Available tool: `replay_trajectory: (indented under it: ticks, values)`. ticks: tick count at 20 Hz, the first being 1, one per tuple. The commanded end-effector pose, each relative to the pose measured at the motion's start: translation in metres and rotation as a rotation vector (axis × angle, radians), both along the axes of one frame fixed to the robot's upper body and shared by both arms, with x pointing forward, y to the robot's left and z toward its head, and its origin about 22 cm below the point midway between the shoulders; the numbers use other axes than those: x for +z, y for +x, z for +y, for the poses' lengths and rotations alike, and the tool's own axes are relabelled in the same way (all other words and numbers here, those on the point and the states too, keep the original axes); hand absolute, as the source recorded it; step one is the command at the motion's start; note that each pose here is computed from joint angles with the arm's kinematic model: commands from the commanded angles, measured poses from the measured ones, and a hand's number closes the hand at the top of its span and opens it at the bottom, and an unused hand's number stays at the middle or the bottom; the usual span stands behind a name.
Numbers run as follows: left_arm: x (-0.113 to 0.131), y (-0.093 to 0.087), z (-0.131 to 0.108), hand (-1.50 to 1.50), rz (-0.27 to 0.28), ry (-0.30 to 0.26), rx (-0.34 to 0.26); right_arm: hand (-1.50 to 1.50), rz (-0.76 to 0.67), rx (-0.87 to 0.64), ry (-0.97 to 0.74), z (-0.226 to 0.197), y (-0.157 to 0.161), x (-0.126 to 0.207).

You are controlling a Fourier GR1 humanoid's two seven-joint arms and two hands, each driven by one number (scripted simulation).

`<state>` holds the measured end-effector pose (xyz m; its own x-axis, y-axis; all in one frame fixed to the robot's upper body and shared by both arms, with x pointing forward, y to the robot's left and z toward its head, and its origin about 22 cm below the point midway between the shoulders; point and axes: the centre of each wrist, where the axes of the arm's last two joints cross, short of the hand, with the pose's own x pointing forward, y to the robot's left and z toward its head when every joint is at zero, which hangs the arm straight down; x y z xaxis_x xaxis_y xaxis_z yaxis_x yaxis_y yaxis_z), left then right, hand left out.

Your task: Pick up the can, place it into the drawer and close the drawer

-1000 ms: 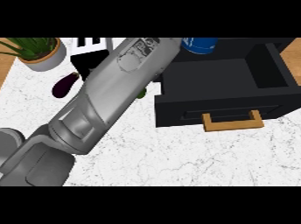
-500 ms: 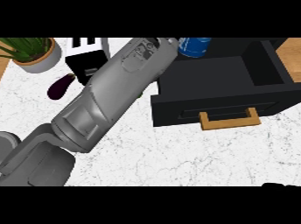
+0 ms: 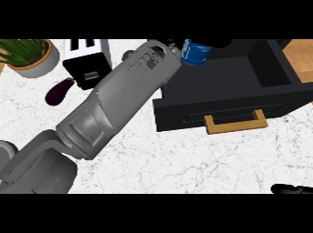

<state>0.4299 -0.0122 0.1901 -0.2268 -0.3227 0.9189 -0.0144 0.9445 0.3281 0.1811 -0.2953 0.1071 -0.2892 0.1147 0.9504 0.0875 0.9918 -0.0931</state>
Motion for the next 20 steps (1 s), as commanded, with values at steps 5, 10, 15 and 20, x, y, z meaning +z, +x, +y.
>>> replay_trajectory:
  ticks: [5, 10, 15, 20]
  values:
    - [-0.021, 0.003, 0.009, -1.5, -0.004, 0.025, 0.07, -1.5, -0.004, 0.023, -0.006, 0.005, -0.005, 0.007]
    - [-0.015, -0.001, 0.002, -1.5, 0.001, 0.003, 0.093, -1.5, -0.015, 0.034, -0.014, 0.006, 0.011, 0.007]
    - [-0.019, 0.001, 0.006, -1.5, -0.008, -0.018, 0.119, -1.5, -0.022, 0.021, -0.024, 0.004, -0.002, 0.017]
    - [-0.025, -0.002, 0.006, -1.5, -0.003, -0.047, 0.136, -1.5, -0.09, -0.004, -0.176, 0.006, -0.001, 0.033]
